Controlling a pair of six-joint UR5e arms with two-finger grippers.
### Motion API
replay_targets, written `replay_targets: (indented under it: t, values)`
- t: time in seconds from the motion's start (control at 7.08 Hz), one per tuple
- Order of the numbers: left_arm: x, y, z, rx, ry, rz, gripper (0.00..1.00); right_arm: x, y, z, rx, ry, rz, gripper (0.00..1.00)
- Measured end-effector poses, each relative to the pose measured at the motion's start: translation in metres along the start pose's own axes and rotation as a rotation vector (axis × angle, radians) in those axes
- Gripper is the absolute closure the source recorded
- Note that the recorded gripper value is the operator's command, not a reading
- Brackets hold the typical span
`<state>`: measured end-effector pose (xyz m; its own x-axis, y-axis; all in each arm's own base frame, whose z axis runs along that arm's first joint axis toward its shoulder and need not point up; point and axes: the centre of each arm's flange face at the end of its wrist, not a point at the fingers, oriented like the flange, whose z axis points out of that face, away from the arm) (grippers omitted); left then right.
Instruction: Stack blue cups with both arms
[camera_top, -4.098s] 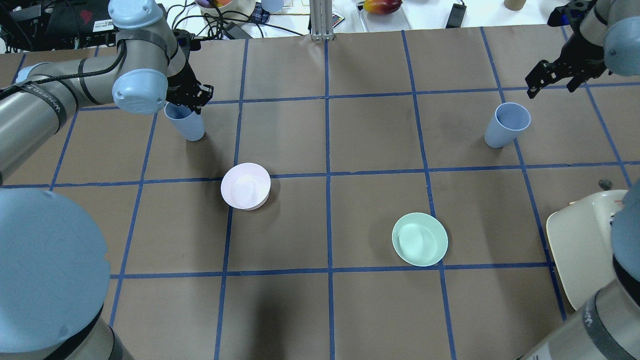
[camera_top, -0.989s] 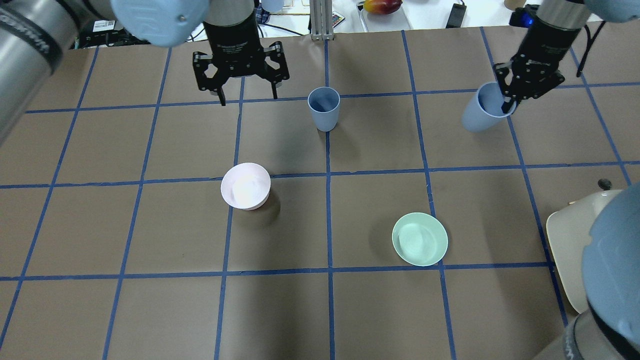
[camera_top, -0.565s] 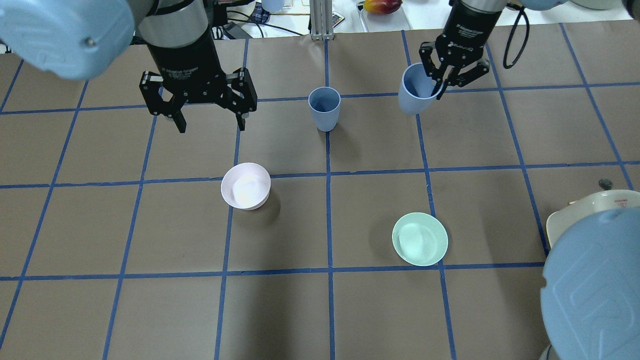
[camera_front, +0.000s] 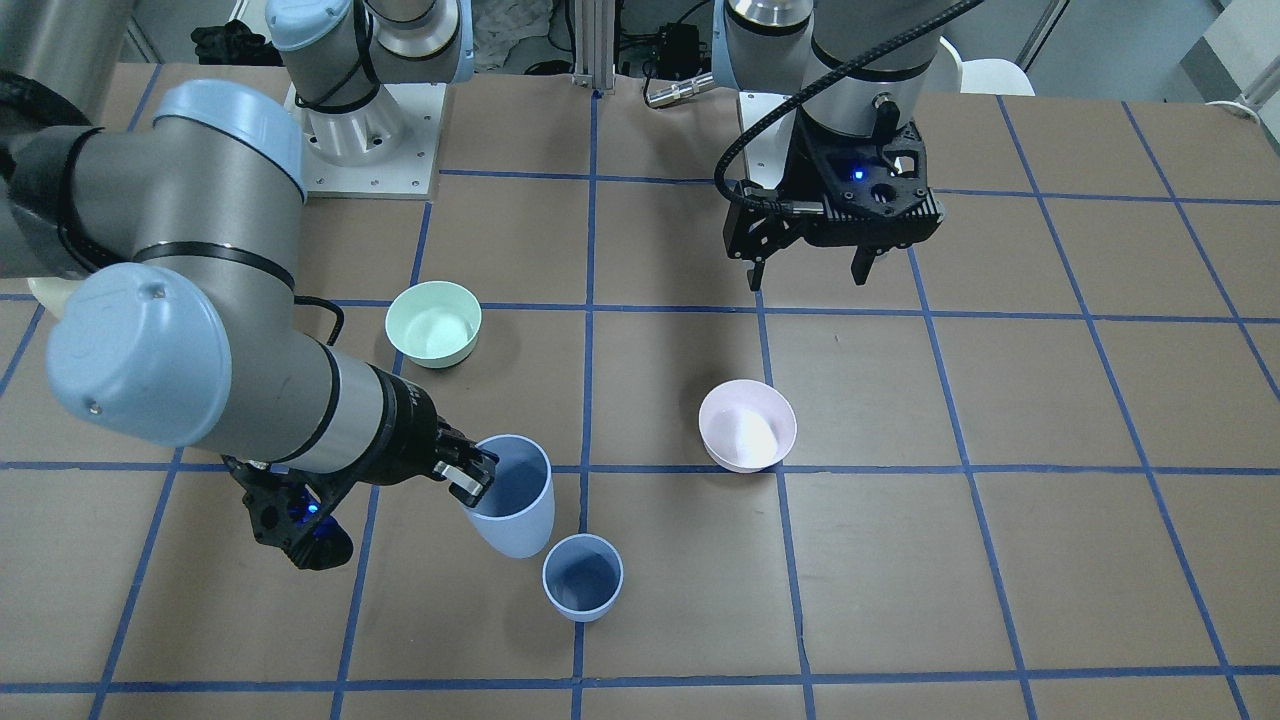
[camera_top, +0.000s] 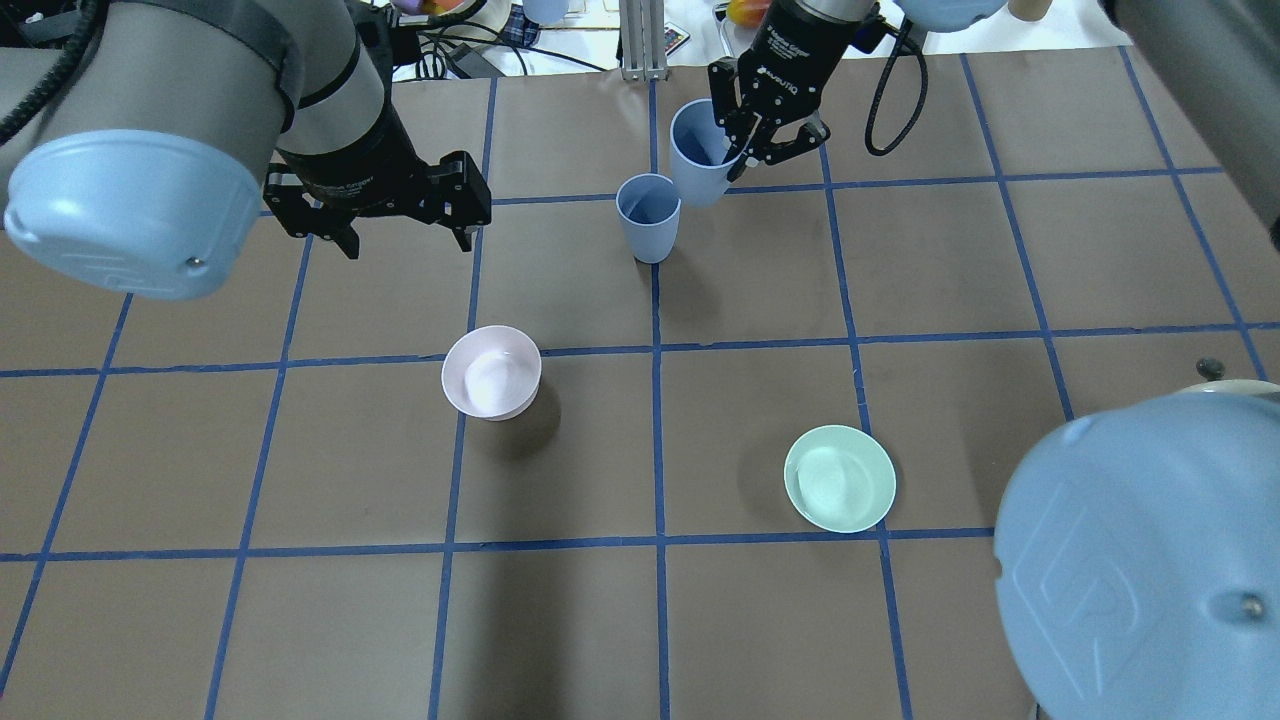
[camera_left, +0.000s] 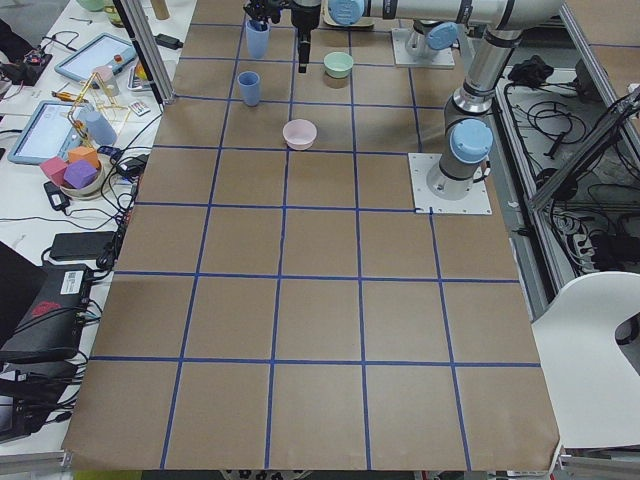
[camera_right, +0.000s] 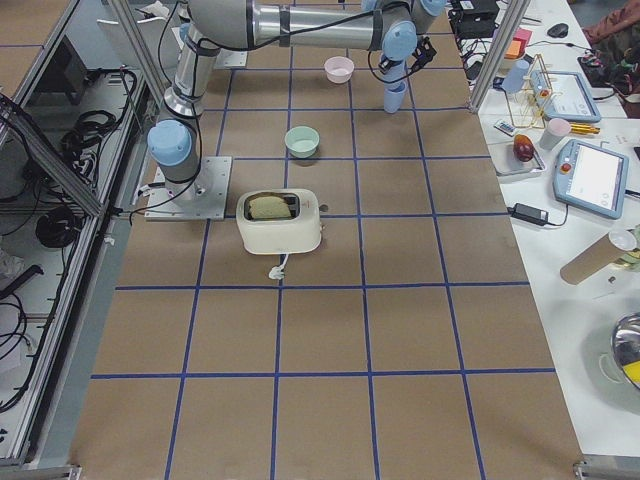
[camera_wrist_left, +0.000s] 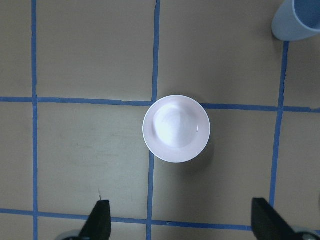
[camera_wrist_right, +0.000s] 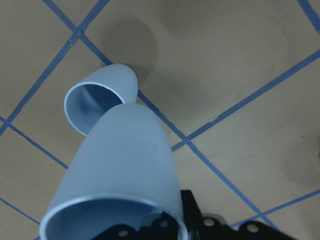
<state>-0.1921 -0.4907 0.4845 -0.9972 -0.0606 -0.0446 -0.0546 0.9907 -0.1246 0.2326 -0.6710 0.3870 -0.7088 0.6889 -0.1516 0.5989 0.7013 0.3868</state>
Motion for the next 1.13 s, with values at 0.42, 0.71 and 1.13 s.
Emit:
replay_targets:
  t: [0.42,0.71,1.13]
  values:
    - [-0.002,-0.013,-0.016,0.007,0.002,-0.021,0.0,-0.025,-0.008,0.024,-0.029,-0.065,0.109,1.0]
    - [-0.003,-0.013,-0.016,0.007,0.001,-0.026,0.0,-0.031,-0.021,0.039,-0.026,-0.076,0.127,1.0]
    - [-0.003,-0.013,-0.018,0.012,0.003,-0.027,0.0,-0.035,-0.016,0.051,-0.039,-0.059,0.143,1.0]
